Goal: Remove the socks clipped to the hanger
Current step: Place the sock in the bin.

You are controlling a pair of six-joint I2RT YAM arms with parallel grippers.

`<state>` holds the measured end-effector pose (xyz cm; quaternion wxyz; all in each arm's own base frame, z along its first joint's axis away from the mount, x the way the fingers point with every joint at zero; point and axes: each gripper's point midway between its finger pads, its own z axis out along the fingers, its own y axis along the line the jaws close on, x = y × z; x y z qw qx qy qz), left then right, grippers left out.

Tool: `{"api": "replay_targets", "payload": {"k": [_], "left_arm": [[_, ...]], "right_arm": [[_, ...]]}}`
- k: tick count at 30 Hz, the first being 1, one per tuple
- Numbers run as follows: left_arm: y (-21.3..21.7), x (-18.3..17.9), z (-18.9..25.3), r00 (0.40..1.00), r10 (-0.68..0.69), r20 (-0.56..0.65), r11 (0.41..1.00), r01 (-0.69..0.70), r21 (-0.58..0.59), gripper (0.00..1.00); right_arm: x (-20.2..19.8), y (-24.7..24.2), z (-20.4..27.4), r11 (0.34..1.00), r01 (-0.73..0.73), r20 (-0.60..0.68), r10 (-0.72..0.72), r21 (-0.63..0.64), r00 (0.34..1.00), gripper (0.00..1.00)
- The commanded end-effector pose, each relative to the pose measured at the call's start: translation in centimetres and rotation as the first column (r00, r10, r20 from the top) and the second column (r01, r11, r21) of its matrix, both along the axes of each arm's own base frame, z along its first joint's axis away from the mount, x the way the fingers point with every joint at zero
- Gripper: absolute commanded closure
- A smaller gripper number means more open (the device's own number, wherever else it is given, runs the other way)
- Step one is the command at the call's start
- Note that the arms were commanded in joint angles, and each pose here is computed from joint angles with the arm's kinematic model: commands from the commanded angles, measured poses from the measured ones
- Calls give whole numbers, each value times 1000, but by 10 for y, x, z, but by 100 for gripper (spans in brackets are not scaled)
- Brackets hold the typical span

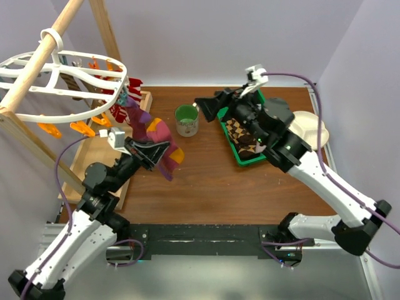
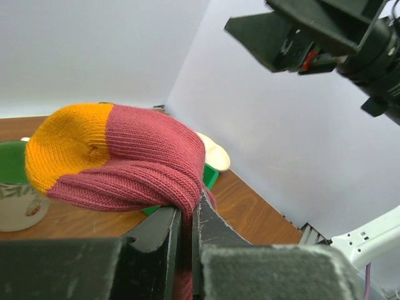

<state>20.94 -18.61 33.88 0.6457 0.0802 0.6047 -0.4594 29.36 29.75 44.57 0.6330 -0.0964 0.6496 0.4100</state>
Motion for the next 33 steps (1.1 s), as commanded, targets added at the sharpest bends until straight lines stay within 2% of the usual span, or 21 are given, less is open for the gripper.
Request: {"api": "replay_targets", "payload": {"k": [1, 7, 8, 10, 11, 13, 14, 16, 17, 18, 19, 21, 22, 23, 24, 25, 27, 28, 30, 31, 33], "left_arm": [[-21, -1, 15, 997, 17, 70, 1000, -15, -21, 100], [-90, -8, 2, 999, -5, 46, 997, 1, 83, 100], [-106, -3, -13, 1000, -17, 22, 992, 15, 123, 100], [-123, 1, -2, 999, -36, 40, 994, 32, 104, 100], [-139, 9, -16, 999, -42, 20, 988, 39, 147, 100], [-158, 19, 7, 996, -49, 72, 989, 38, 144, 100], [-177, 31, -8, 997, -50, 56, 981, 38, 191, 100], [-195, 44, 21, 993, -43, 111, 985, 23, 171, 100], [-211, 58, 4, 995, -38, 95, 978, 17, 208, 100], [-222, 63, 29, 989, -51, 139, 985, 27, 172, 100], [-233, 82, 13, 991, -51, 123, 979, 25, 201, 100], [-246, 99, 41, 983, -73, 166, 988, 48, 148, 100], [-255, 120, 25, 986, -72, 153, 985, 45, 169, 100], [-260, 129, 29, 983, -77, 165, 985, 50, 162, 100], [-267, 135, 54, 974, -79, 215, 990, 52, 129, 100], [-277, 153, 36, 977, -74, 198, 987, 44, 152, 100], [-280, 175, 56, 972, -48, 230, 994, 24, 105, 100], [-293, 187, 32, 976, -69, 209, 991, 42, 128, 100], [-303, 202, 37, 974, -83, 210, 992, 61, 108, 100], [-313, 218, 4, 981, -96, 168, 988, 73, 139, 100], [-326, 226, -12, 982, -130, 138, 983, 109, 150, 100]], "right_arm": [[0, -32, -6, 991, 128, -14, -129, -47, 992, 12], [-16, -63, -1, 981, 190, 3, -190, -30, 982, 12], [-16, -68, -4, 977, 208, -3, -208, -39, 978, 12], [-22, -78, 2, 973, 228, 11, -228, -32, 974, 12], [-22, -83, 2, 969, 244, 10, -244, -35, 970, 12], [-26, -93, 9, 963, 270, 26, -269, -24, 963, 12], [-27, -98, 8, 958, 286, 23, -286, -29, 958, 12], [-26, -110, 12, 943, 333, 31, -332, -24, 943, 12], [-29, -118, 17, 935, 356, 34, -355, -11, 934, 12], [-29, -126, 19, 922, 386, 36, -386, -8, 922, 11], [-30, -131, 22, 915, 404, 40, -403, -3, 914, 11], [-34, -147, 29, 894, 448, 48, -448, 16, 893, 11], [-36, -151, 31, 890, 456, 50, -457, 21, 888, 11], [-41, -158, 37, 884, 465, 56, -467, 43, 882, 11], [-43, -161, 38, 881, 470, 58, -473, 52, 879, 11], [-44, -164, 38, 876, 478, 58, -481, 58, 875, 11], [-47, -171, 42, 869, 488, 62, -493, 77, 868, 11], [-48, -172, 43, 868, 491, 65, -496, 79, 866, 11], [-49, -174, 43, 866, 495, 65, -499, 72, 864, 11], [-49, -175, 41, 865, 497, 65, -500, 64, 863, 11], [-48, -175, 36, 864, 501, 64, -503, 42, 862, 11]]}}
